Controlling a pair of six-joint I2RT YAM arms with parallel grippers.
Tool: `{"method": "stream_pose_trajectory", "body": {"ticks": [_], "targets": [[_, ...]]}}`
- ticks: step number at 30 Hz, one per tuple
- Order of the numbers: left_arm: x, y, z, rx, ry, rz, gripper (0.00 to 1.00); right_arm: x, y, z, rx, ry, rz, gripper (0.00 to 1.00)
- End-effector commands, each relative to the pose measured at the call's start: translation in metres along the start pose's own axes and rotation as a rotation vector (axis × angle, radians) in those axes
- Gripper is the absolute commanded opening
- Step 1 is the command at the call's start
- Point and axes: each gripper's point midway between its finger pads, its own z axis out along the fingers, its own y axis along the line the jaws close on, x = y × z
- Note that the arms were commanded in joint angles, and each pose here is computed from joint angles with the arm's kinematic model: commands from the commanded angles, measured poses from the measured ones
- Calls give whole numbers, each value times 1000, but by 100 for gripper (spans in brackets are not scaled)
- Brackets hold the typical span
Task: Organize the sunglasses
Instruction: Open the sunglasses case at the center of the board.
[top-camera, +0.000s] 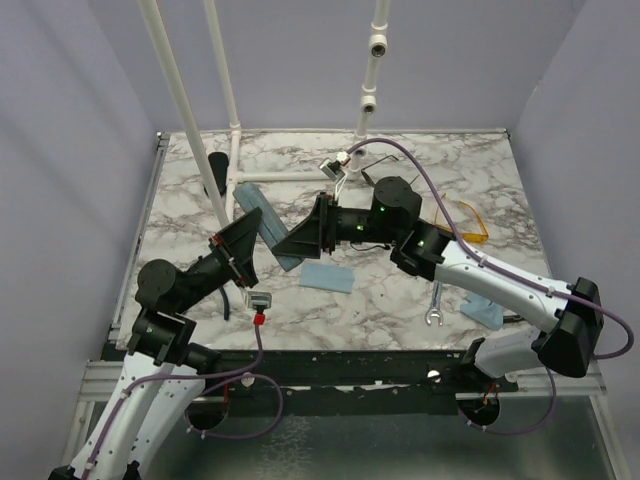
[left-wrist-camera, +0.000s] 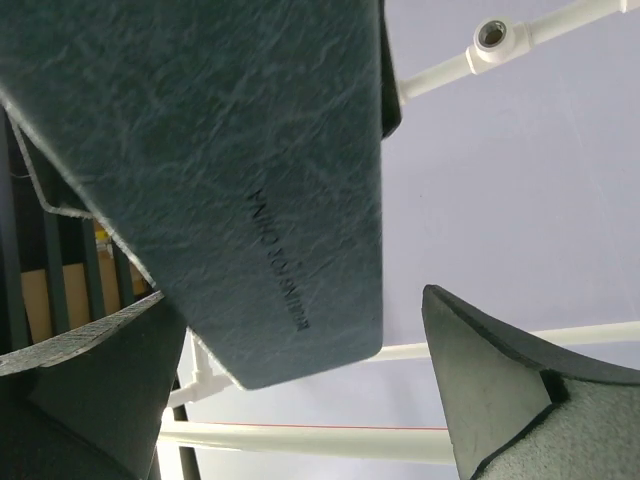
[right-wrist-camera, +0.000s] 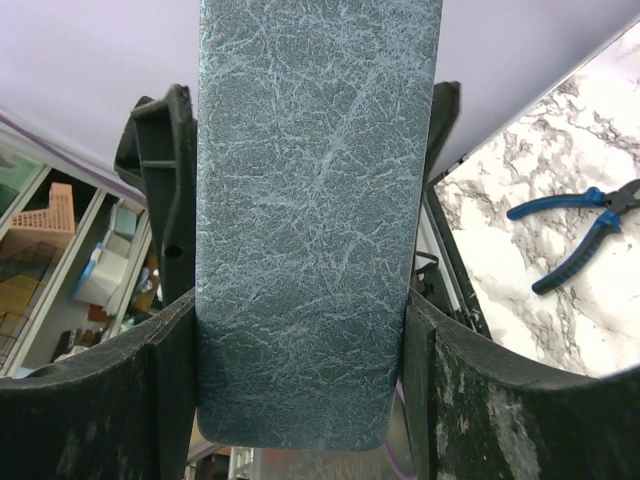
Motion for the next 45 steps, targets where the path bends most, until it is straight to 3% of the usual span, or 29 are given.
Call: {"method": "stream_pose_trajectory", "body": {"ticks": [1,3,5,12,14,18,21,22,25,29,36,38,41,44,45], "targets": [[0,11,-1,19,19,385,99,-10,29,8,-101,-5,-68,0],[1,11,-2,17,23,363,98,-9,29,10,-106,4,-65,0],[0,12,-3,14,24,347,89,-8,28,12,-101,10,-62,1],[-3,14,-8,-2,23,323,17,-7,25,14,-98,17,-64,0],[-4,15,-10,-8,26,311,0,-8,26,13,-96,10,-72,7],[-3,14,-15,-1,42,256,0,-15,27,5,-64,-22,-150,48],[-1,2,-21,52,54,120,0,-25,32,-9,-20,-61,-256,96],[0,-2,-23,71,63,57,0,-29,33,-16,0,-79,-303,99],[6,-7,-30,99,95,-206,0,-38,35,-39,70,-130,-443,100],[12,-14,-36,164,148,-673,0,-43,40,-71,114,-194,-616,100],[-16,-37,-30,429,198,-1435,0,-10,21,-86,110,-48,-830,100],[-36,-27,-24,492,130,-1639,0,-5,16,-84,100,-30,-867,100],[-72,0,-17,577,-72,-1905,0,-1,17,-76,47,-29,-887,100],[-96,28,-17,608,-295,-2049,0,-3,26,-67,-11,-44,-881,100],[-97,33,-16,602,-312,-2091,0,-3,29,-65,-35,-50,-883,100]]}}
